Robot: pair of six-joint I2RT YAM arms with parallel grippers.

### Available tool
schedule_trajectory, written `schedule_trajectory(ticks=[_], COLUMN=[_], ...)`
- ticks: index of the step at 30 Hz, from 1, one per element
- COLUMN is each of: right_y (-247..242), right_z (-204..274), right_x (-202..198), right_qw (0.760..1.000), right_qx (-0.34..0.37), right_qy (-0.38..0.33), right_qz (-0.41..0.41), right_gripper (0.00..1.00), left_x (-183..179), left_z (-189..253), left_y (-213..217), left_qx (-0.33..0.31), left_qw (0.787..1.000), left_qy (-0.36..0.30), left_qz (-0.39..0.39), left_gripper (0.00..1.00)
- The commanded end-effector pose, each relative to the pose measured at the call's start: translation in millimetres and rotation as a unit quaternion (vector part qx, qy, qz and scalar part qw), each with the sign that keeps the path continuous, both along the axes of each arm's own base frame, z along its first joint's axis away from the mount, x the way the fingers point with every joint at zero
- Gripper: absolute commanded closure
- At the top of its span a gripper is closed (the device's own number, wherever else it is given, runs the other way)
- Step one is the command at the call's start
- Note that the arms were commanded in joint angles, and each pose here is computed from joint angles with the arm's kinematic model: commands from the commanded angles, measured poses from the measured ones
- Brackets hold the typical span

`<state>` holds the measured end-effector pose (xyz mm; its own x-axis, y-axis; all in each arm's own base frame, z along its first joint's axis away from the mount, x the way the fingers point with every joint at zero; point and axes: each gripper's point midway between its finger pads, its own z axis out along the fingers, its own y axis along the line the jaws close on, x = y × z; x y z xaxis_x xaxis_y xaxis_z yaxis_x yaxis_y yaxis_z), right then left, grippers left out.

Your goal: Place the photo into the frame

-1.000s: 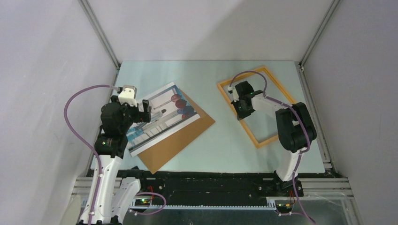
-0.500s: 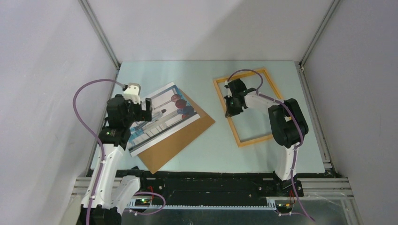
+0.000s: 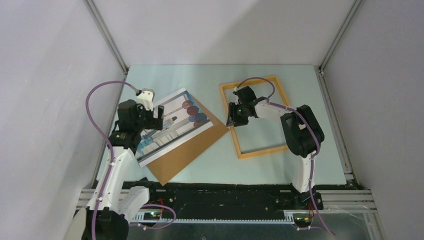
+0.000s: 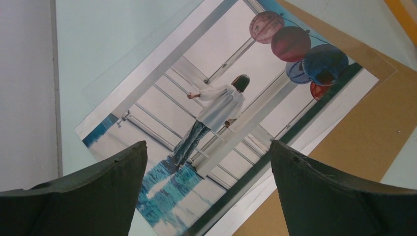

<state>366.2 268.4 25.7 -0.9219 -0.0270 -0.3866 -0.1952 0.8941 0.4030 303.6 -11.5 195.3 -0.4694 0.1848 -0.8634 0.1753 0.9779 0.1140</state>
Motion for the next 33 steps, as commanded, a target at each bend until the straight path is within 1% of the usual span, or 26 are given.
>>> schedule_trajectory(ticks=[1,4,6,7,9,11,15,18,21,23,24,25,26,27,28,29,30,33], right_y=[1.5,-0.6,0.4,0.9,2.1,4.7,18.6,36.9,56.5,70.1,77.0,81.4,87.8,92.5,98.0,101.7,107.0,116.8], right_z=[-3.6,20.3,43.5,49.3,62.1,71.9,85.2,85.1,91.9,83.3,92.3,81.6,90.6,80.0,87.0,75.8,81.5,69.9], right_x=[-26.0,-17.7,-11.8,-10.0,-7.3,-4.6,1.2,2.8,11.6,16.6,22.9,24.4,30.9,32.4,37.3,38.6,42.7,45.6], right_qw=[0.999,0.999,0.997,0.995,0.992,0.987,0.974,0.964,0.957,0.956,0.954,0.956,0.954,0.956,0.956,0.958,0.958,0.961], right_qx=[-0.004,-0.006,0.002,0.001,0.000,-0.008,-0.022,-0.028,-0.020,-0.018,-0.012,-0.012,-0.006,-0.004,0.003,0.004,0.011,0.021], right_qy=[0.029,-0.018,-0.055,-0.070,-0.096,-0.122,-0.169,-0.188,-0.204,-0.197,-0.204,-0.193,-0.199,-0.186,-0.188,-0.174,-0.175,-0.155], right_qz=[0.029,0.045,0.056,0.066,0.082,0.102,0.148,0.187,0.206,0.216,0.217,0.223,0.223,0.227,0.226,0.228,0.226,0.228], right_gripper=[0.44,0.34,0.25,0.18,0.11,0.09,0.08,0.08,0.08,0.08,0.09,0.09,0.09,0.09,0.09,0.09,0.09,0.10], left_x=[5.8,5.9,5.5,5.6,5.6,3.8,-2.7,-9.5,-15.3,-21.6,-25.7,-27.4,-30.8,-32.4,-35.3,-37.0,-39.4,-42.0], left_z=[9.8,4.4,-0.3,-2.9,-7.2,-13.6,-29.5,-43.1,-57.5,-66.8,-70.8,-74.8,-77.7,-82.3,-87.0,-89.3,-94.2,-104.7], left_y=[13.0,16.5,16.2,16.1,16.6,21.7,33.9,47.6,60.0,69.6,76.5,79.8,86.9,89.9,96.2,98.4,105.9,109.8], left_qx=[0.031,0.033,0.028,0.026,0.019,0.019,0.018,0.016,0.008,0.003,0.001,0.000,-0.002,-0.004,-0.009,-0.013,-0.018,-0.049], left_qw=[0.999,0.999,0.999,0.999,0.999,0.997,0.993,0.987,0.980,0.973,0.969,0.966,0.963,0.960,0.956,0.954,0.949,0.941], left_qy=[-0.015,-0.005,0.004,0.010,0.023,0.041,0.078,0.111,0.151,0.177,0.188,0.197,0.204,0.212,0.222,0.227,0.237,0.259], left_qz=[0.017,0.027,0.031,0.033,0.041,0.060,0.088,0.112,0.132,0.149,0.161,0.166,0.178,0.181,0.192,0.195,0.207,0.212], left_gripper=[0.02,0.02,0.02,0.02,0.02,0.02,0.02,0.02,0.02,0.02,0.02,0.02,0.02,0.02,0.02,0.02,0.02,0.02])
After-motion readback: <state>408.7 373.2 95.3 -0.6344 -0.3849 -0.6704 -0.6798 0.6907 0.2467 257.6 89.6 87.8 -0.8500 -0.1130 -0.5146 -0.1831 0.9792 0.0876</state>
